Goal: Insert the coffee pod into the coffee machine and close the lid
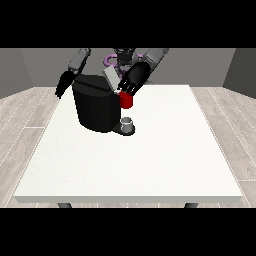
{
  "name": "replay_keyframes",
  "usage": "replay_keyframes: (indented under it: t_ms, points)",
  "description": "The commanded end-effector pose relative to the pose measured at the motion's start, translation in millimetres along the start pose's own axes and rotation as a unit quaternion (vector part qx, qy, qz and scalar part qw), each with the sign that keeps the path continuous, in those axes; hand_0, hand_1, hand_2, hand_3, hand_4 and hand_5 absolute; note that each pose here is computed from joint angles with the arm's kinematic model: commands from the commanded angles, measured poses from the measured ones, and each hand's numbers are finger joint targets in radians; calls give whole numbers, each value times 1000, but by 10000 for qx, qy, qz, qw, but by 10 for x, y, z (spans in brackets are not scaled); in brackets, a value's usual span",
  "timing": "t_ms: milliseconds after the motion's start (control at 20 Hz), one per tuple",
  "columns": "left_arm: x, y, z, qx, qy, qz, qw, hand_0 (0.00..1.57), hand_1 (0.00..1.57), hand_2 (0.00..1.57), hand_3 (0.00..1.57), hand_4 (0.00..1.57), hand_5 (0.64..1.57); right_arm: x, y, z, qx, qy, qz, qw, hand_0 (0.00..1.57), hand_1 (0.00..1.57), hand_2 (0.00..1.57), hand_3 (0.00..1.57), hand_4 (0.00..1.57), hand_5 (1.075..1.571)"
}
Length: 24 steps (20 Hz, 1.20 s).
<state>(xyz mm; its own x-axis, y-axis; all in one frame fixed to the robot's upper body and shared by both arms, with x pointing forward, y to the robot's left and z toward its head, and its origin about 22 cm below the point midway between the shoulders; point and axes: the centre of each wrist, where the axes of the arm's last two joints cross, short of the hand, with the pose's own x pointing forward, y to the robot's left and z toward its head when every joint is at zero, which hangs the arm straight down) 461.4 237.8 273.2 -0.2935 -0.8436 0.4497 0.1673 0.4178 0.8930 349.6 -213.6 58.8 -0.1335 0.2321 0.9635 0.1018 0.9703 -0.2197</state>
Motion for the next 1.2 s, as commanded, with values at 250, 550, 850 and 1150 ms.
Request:
replay_keyframes:
  t_ms: [250,550,850,1150]
  points:
    - [-31,45,1,237,73,-18,9997,1225,1225,1261,1206,376,1571,14,241,90,77,-54,17,10000,0,0,0,0,0,1571]
    - [5,-69,-20,298,-211,-200,9991,1202,1202,1218,1176,360,1571,-122,27,82,-119,-7,-45,9999,0,0,0,0,0,1571]
    - [-111,84,56,456,50,-672,9967,1209,1209,1228,1132,0,1571,-2,94,69,7,-38,-16,10000,0,0,0,0,0,1571]
    - [-55,-21,4,328,7,-1013,9943,1160,1160,1178,1050,0,1571,86,107,-22,-54,66,-24,10000,0,0,0,0,0,1571]
